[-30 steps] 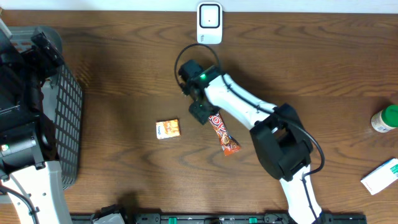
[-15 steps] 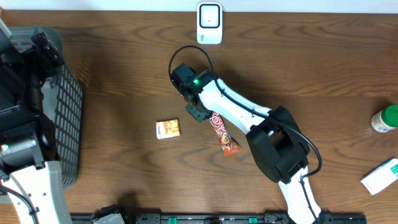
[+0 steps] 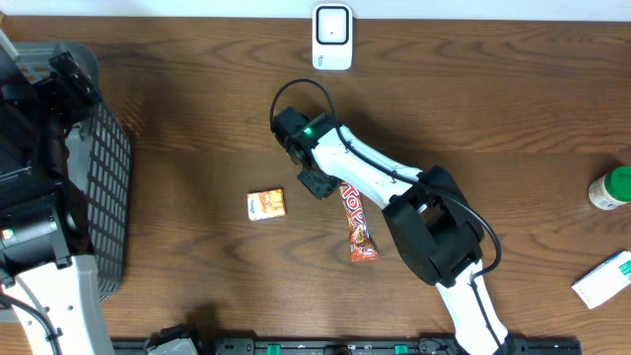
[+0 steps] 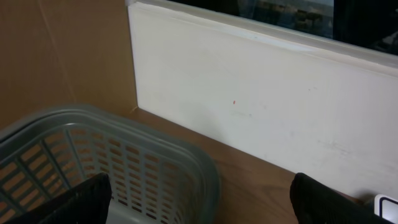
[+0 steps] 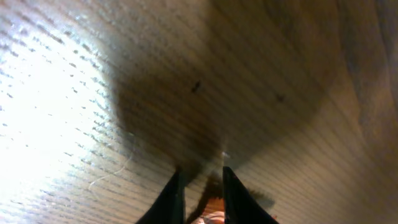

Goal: Scan the item barcode

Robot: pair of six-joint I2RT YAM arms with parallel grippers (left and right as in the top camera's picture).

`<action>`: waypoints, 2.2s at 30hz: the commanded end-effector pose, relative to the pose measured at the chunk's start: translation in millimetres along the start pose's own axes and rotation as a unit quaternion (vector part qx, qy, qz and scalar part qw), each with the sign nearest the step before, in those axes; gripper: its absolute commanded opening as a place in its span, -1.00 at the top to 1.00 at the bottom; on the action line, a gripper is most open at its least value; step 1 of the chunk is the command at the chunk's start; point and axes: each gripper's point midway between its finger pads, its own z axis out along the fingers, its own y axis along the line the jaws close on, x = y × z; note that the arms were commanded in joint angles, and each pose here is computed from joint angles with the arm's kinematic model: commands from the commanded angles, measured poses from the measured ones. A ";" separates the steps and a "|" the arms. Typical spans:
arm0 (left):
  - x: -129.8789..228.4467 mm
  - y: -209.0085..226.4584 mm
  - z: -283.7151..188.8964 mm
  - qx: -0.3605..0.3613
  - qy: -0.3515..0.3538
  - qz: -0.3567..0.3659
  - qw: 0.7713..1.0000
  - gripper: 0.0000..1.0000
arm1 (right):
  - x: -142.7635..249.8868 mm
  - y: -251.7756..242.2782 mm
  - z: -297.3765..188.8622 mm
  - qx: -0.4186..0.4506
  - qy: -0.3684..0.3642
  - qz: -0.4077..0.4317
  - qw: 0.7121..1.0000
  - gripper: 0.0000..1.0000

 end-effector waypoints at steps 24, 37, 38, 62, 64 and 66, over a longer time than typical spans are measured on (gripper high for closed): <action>-1.8 -3.0 -0.9 0.007 -0.002 -0.004 1.000 -0.81 | 25.5 -1.0 -14.2 0.014 0.075 0.111 0.991 -0.25; -1.8 -3.0 -0.9 0.007 -0.002 -0.004 1.000 -0.82 | 35.4 4.9 2.8 0.016 0.100 0.123 0.987 0.66; -1.8 -3.0 -0.9 0.007 -0.002 -0.004 1.000 -0.81 | 36.0 5.3 4.6 0.016 0.102 0.124 0.987 0.81; -1.7 -3.0 -0.9 0.007 -0.002 -0.004 1.000 -0.81 | 71.6 26.5 -14.9 -0.002 0.193 0.283 0.940 -0.87; -1.8 -3.0 -0.9 0.007 -0.002 -0.004 1.000 -0.82 | 67.7 32.6 -14.2 -0.017 0.190 0.295 0.936 -0.82; -1.8 -2.9 -0.9 0.006 -0.002 -0.004 1.000 -0.82 | 60.8 37.0 -12.0 -0.031 0.179 0.301 0.936 -0.82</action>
